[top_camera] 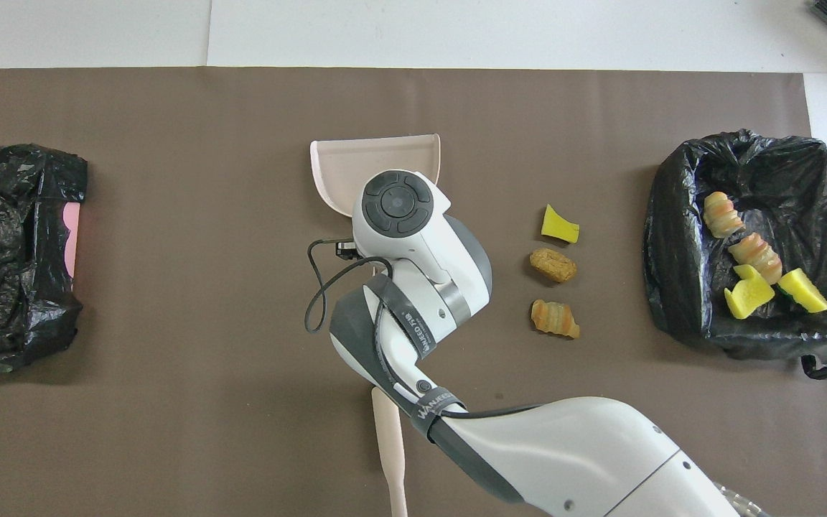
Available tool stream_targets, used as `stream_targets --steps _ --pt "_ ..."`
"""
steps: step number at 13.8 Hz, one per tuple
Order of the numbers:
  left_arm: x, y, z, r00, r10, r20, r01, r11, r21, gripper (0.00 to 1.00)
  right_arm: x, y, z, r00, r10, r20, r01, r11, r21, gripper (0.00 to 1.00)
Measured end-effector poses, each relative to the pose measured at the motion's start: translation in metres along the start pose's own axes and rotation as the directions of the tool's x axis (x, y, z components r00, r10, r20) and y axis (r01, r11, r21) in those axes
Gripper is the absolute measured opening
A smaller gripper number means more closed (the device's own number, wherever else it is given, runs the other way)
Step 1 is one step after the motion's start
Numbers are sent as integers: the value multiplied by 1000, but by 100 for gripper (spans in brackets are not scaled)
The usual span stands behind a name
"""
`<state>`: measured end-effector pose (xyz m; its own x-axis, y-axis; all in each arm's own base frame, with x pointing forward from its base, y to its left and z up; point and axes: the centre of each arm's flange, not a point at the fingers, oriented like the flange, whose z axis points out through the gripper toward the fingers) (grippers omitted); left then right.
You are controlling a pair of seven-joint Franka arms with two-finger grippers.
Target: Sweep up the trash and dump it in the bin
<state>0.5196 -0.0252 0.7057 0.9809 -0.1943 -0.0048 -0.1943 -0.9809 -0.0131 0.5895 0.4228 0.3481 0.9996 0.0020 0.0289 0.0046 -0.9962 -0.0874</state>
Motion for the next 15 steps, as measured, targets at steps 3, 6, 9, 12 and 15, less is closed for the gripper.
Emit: stream_targets --steps 3,6,9,12,15 --pt "0 0 0 1000 0 0 0 1000 0 100 -3 0 -34 1000 -2 -18 2 1000 10 100" --pt "0 0 0 1000 0 0 0 1000 0 100 -22 5 -79 1000 -9 13 9 1000 -9 100" --pt "0 0 0 1000 -1 2 1 1000 0 100 -68 16 -115 997 -8 81 8 1000 -6 100" --pt "-2 12 2 999 15 28 -15 1000 -5 100 -145 18 -127 989 -59 139 63 998 -19 100" --pt "5 46 10 1000 27 15 -27 1000 -9 100 -227 14 -115 969 -118 217 122 993 -4 100"
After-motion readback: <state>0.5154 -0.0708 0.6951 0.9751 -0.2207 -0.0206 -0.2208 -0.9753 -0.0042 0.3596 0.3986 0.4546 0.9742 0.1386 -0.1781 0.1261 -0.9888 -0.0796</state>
